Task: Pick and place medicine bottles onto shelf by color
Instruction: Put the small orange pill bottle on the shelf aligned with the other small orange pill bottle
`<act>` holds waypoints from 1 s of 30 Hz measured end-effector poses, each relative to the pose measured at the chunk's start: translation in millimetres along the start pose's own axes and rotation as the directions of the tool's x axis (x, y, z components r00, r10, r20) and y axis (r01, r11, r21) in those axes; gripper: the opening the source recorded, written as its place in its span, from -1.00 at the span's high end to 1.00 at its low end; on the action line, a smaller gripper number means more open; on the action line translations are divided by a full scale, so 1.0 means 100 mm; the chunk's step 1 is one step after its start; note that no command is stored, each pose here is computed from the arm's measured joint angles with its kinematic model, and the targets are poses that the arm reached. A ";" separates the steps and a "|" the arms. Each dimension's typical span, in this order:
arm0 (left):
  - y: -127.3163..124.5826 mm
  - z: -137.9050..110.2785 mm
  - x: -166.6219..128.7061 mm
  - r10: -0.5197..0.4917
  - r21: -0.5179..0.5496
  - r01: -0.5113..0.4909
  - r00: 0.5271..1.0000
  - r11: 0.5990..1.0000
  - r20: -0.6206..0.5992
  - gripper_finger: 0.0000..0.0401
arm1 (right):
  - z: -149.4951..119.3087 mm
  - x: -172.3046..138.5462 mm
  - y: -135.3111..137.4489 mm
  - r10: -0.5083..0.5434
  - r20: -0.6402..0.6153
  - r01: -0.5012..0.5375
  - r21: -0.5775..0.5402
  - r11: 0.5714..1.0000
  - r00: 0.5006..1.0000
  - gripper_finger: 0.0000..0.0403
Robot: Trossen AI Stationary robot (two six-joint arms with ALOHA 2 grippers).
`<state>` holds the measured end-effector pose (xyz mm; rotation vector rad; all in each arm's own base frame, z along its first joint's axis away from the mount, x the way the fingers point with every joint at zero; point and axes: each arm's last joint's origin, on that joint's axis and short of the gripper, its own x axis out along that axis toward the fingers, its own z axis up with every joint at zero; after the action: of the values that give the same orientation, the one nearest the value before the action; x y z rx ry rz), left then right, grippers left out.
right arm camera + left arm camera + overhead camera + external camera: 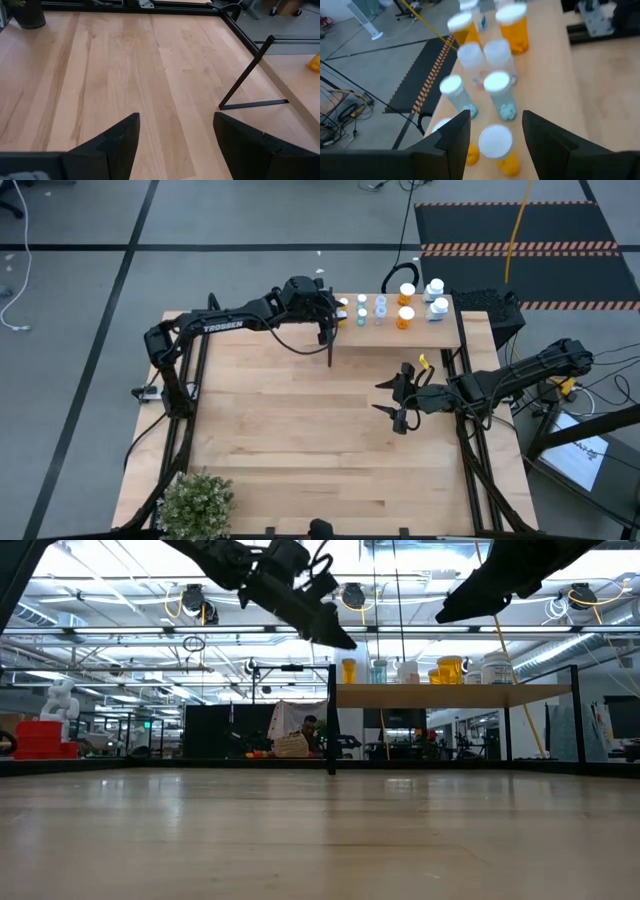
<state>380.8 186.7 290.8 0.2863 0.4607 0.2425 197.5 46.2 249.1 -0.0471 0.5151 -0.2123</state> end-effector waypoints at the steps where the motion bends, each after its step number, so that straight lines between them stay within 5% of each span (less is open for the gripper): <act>1: 0.00 0.03 -0.03 0.001 -0.005 -0.001 1.000 1.000 0.008 0.09 | 0.00 0.00 0.00 0.000 0.000 0.000 0.000 1.000 1.000 -0.24; 8: -0.08 0.23 -0.30 -0.021 -0.019 0.021 1.000 1.000 0.023 0.09 | -0.02 0.00 0.00 -0.002 -0.018 0.002 0.015 1.000 1.000 -0.24; 14: -0.19 0.14 -0.32 -0.089 -0.059 0.083 0.991 0.995 -0.096 0.11 | -0.04 0.00 0.00 -0.004 -0.039 0.006 0.051 0.999 0.999 -0.24; 30: -0.17 -0.06 -0.04 0.014 -0.044 -0.022 0.984 0.999 -0.175 0.59 | -0.03 0.00 0.01 0.022 -0.036 -0.019 0.066 0.998 0.999 -0.24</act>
<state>377.1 170.8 282.0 0.2252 0.6255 0.2965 195.6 46.8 246.2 0.0261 0.5450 -0.2102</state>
